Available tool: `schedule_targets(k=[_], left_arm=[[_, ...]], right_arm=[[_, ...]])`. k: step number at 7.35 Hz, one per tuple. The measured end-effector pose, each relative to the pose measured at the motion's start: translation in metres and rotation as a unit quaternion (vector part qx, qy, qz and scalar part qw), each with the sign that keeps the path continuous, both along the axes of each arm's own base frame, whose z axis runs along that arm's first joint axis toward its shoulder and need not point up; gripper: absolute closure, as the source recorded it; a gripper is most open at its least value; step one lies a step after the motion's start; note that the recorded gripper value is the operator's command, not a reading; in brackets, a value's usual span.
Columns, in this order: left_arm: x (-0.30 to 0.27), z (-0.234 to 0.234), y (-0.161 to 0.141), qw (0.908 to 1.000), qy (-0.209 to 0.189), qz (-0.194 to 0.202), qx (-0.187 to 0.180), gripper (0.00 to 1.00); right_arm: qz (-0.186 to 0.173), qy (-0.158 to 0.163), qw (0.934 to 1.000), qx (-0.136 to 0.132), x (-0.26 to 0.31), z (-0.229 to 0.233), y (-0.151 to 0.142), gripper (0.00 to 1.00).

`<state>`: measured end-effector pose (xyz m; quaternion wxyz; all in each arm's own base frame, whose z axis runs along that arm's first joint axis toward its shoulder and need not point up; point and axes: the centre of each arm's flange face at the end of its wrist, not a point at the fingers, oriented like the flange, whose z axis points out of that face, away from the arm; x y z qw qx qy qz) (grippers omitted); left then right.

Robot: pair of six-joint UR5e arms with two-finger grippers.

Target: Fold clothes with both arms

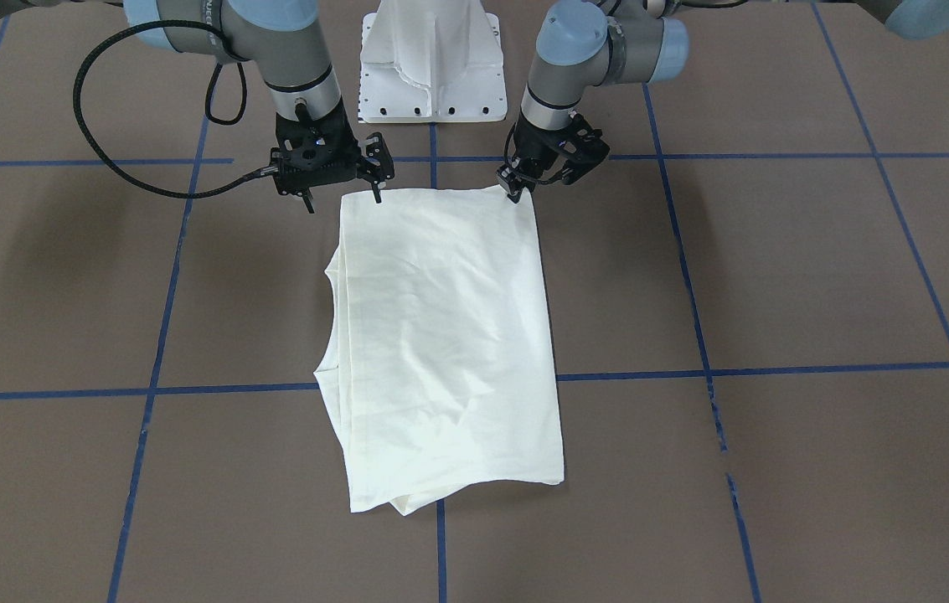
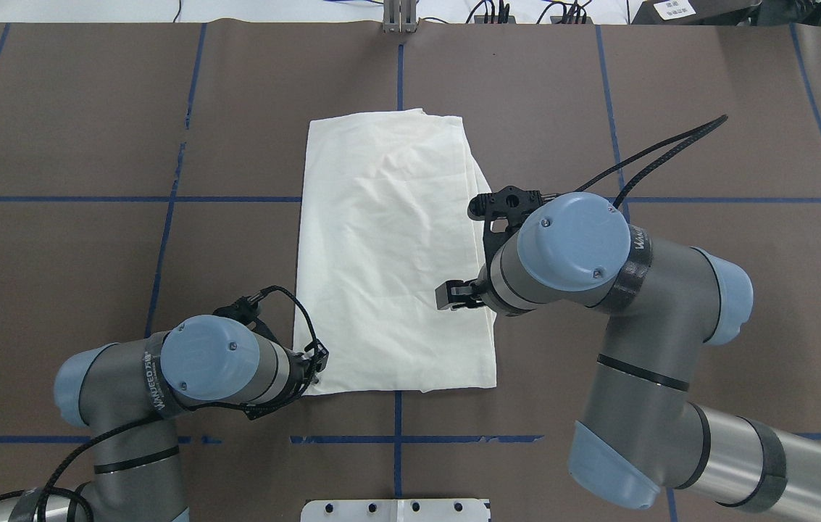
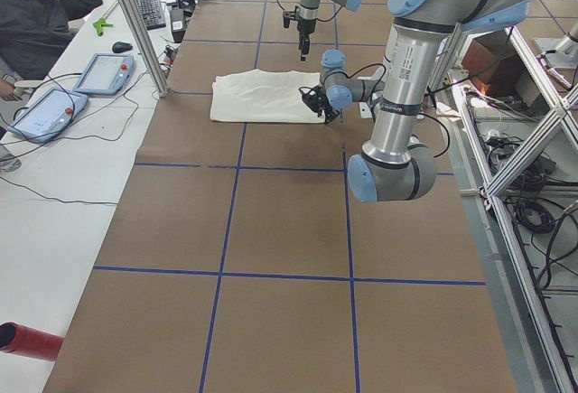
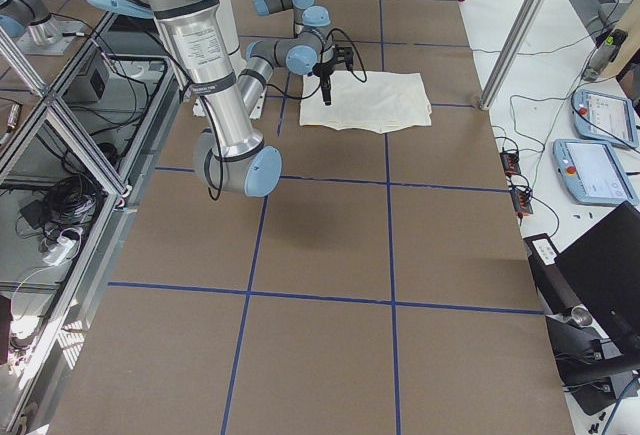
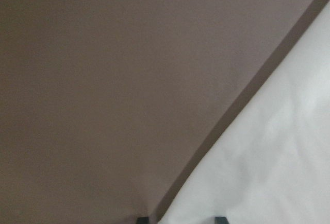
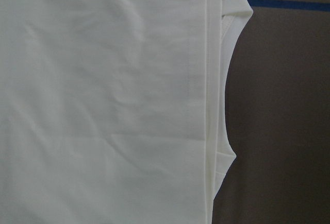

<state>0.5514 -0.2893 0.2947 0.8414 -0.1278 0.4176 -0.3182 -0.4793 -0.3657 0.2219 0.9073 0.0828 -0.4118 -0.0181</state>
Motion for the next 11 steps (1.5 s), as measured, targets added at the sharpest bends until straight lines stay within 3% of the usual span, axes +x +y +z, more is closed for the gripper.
schedule_targets(k=[5,7,9,11], left_arm=[[-0.012,-0.015,0.005,0.9999,-0.001,0.011,0.007,1.0],[-0.019,-0.025,0.007,0.9996,-0.003,0.021,0.017,1.0],[-0.02,-0.027,0.007,0.9995,-0.003,0.024,0.02,1.0],[-0.02,-0.027,0.007,0.9995,-0.002,0.024,0.02,1.0]], right_arm=[[0.008,0.002,0.9999,-0.012,-0.001,0.005,0.002,0.0],[0.05,-0.007,0.9952,-0.085,-0.019,0.007,0.024,0.0],[0.089,-0.005,0.9843,-0.152,-0.042,0.014,0.047,0.0],[0.118,0.011,0.9791,-0.166,-0.066,0.027,0.062,0.0]])
